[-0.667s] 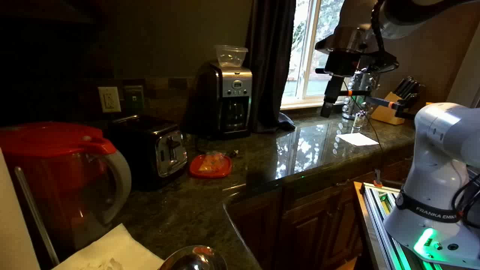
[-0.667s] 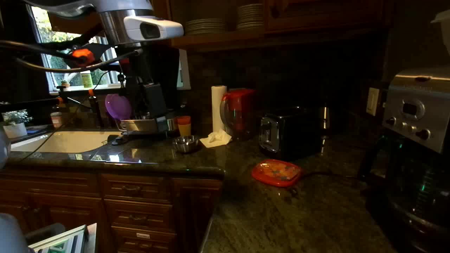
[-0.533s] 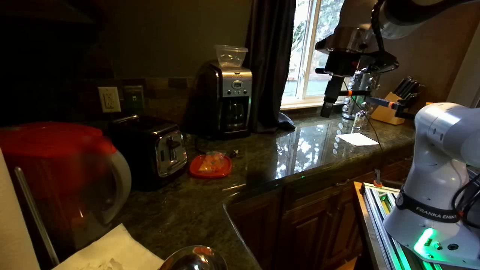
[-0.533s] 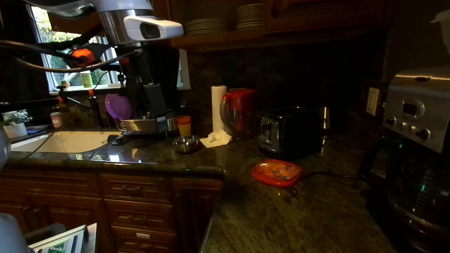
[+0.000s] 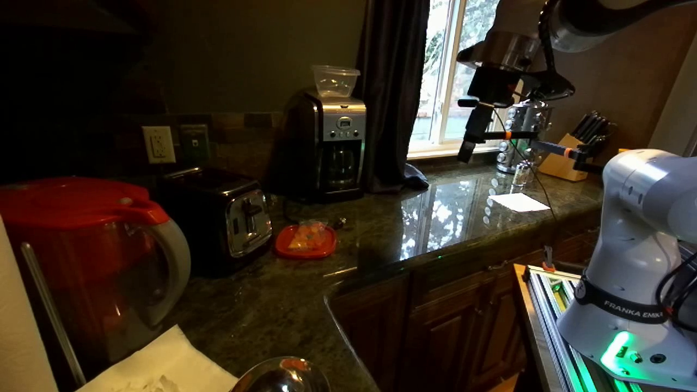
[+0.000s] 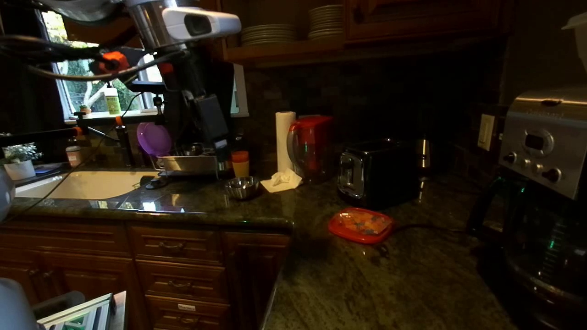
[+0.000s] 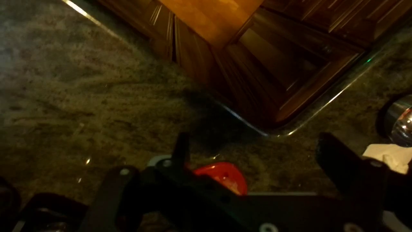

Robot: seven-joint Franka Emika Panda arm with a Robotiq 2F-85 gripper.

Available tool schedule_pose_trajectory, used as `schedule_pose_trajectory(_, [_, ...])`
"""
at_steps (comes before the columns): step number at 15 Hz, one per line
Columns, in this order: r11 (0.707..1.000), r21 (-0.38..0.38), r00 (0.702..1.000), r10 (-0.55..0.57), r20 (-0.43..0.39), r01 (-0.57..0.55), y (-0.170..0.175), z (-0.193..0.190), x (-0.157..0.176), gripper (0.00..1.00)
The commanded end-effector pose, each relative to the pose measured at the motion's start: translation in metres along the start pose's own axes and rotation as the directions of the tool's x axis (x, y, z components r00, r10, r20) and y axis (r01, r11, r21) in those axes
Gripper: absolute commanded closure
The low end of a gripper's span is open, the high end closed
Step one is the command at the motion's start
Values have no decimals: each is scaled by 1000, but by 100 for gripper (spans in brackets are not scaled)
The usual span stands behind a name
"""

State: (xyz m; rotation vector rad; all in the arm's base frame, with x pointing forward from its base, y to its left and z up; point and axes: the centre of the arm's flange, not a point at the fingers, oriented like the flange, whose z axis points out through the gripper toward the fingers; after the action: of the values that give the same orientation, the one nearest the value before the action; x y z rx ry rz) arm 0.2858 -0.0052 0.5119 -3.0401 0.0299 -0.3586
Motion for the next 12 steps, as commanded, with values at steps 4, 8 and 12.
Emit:
schedule_pose_trajectory(4, [960,-255,955,-176,-237,114,-4,-83,61,0])
schedule_pose_trajectory(8, [973,-205,882,-186,-433,104,3,-129,133,0])
schedule_pose_trajectory(12, [971,-206,879,-202,-432,122,5,-126,121,0])
